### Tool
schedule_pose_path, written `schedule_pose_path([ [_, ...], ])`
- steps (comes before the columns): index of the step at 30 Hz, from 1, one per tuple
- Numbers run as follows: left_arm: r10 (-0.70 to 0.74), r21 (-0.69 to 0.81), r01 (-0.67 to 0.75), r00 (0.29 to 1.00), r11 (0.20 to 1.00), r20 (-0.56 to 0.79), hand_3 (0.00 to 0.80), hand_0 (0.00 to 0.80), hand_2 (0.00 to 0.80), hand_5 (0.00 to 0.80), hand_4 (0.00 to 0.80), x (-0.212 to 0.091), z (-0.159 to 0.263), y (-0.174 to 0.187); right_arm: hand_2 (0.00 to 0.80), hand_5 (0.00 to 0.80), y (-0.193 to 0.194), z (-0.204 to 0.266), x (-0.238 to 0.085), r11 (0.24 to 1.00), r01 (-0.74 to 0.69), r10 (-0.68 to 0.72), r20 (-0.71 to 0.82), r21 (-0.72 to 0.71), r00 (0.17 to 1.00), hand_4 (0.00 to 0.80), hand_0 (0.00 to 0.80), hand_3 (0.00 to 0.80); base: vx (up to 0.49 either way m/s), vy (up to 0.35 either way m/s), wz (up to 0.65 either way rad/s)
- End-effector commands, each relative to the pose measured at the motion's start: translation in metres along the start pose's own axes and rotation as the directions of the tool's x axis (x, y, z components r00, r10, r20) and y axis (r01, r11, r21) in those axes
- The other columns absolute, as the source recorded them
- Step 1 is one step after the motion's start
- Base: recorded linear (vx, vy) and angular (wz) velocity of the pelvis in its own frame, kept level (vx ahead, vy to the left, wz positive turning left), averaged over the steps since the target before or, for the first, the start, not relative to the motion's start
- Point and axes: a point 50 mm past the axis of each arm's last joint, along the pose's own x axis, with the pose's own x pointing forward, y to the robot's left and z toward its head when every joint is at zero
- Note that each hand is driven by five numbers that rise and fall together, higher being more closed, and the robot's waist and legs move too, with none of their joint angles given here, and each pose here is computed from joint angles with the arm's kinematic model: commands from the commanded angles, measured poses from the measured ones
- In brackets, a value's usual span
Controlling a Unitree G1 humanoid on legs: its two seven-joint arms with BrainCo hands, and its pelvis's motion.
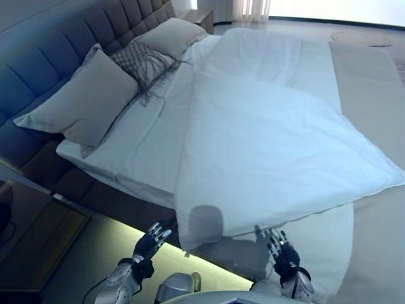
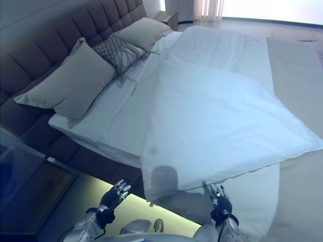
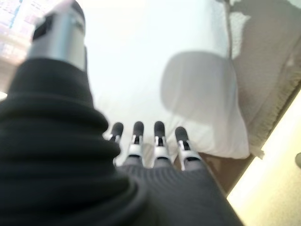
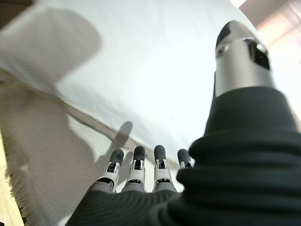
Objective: Make the bed neatly
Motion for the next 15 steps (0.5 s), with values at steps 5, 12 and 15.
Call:
schedule_pose_path([
  [5,-0.165,0.053,0.157,0.966,0.986,0.199,0.0,0.0,0.0,0.0,0.0,0.015,0.055,-0.019,0.0,0.0,0.006,0.061,0.03,0.946,0.047,-0.104,0.163,0.321,0.981,0.0,0.0,0.0,-0.164,0.114,0.14],
  [12,-0.298,0.142,0.264,0.891,0.954,0.343,0.0,0.0,0.0,0.0,0.0,0.036,0.103,-0.049,0.0,0.0,0.046,0.114,0.05,0.842,-0.133,-0.043,0.312,0.523,0.949,0.0,0.0,0.0,-0.261,0.105,-0.02],
  [15,-0.32,0.148,0.285,0.876,0.947,0.361,0.0,0.0,0.0,0.0,0.0,0.038,0.108,-0.056,0.0,0.0,0.058,0.136,0.052,0.847,-0.193,0.009,0.35,0.496,0.937,0.0,0.0,0.0,-0.075,0.149,-0.03],
])
